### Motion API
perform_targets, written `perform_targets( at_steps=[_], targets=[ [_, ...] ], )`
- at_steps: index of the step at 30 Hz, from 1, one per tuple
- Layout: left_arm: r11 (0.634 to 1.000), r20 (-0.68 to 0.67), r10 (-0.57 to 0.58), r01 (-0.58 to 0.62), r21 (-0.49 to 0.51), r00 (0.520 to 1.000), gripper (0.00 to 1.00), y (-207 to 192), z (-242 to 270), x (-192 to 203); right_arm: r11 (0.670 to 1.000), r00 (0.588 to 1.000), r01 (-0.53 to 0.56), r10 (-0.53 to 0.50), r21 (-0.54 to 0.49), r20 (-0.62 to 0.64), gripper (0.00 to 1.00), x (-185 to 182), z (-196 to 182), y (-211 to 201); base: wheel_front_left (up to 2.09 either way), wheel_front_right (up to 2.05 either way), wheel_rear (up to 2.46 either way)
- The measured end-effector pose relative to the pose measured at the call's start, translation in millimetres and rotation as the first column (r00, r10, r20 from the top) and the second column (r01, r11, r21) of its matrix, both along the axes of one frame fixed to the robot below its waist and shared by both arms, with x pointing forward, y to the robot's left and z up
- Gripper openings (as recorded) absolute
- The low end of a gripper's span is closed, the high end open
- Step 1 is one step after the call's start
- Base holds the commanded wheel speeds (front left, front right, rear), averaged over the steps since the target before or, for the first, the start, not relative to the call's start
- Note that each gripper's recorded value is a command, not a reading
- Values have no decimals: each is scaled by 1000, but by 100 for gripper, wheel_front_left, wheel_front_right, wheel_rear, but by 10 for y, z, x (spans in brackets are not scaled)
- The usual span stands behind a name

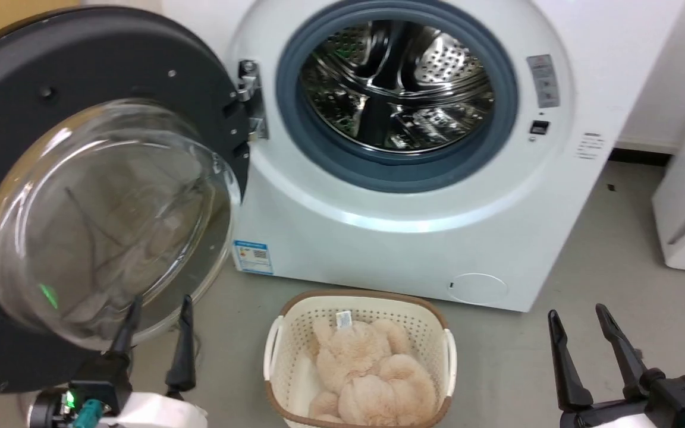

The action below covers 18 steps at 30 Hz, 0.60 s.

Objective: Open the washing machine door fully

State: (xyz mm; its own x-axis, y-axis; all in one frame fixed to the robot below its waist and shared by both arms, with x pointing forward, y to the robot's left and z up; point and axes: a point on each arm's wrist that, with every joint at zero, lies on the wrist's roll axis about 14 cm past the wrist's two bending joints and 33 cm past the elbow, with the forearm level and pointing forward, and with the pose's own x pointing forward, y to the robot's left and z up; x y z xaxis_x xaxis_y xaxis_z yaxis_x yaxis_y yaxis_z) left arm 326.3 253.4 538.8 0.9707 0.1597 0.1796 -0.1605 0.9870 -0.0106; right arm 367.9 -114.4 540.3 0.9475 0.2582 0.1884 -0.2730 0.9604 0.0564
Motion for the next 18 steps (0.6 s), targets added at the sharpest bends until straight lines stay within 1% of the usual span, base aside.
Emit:
perform_targets(
  at_steps=[9,18],
  targets=[
    [997,-36,-75,74,-27,997,100,-238,-134,123,998,998,64,-64,-1,-6,100,-103,-21,-215,0,0,0],
    [994,-50,-107,105,-35,993,100,-354,-180,185,995,995,104,-104,0,-3,100,-149,-14,-346,0,0,0]
  ],
)
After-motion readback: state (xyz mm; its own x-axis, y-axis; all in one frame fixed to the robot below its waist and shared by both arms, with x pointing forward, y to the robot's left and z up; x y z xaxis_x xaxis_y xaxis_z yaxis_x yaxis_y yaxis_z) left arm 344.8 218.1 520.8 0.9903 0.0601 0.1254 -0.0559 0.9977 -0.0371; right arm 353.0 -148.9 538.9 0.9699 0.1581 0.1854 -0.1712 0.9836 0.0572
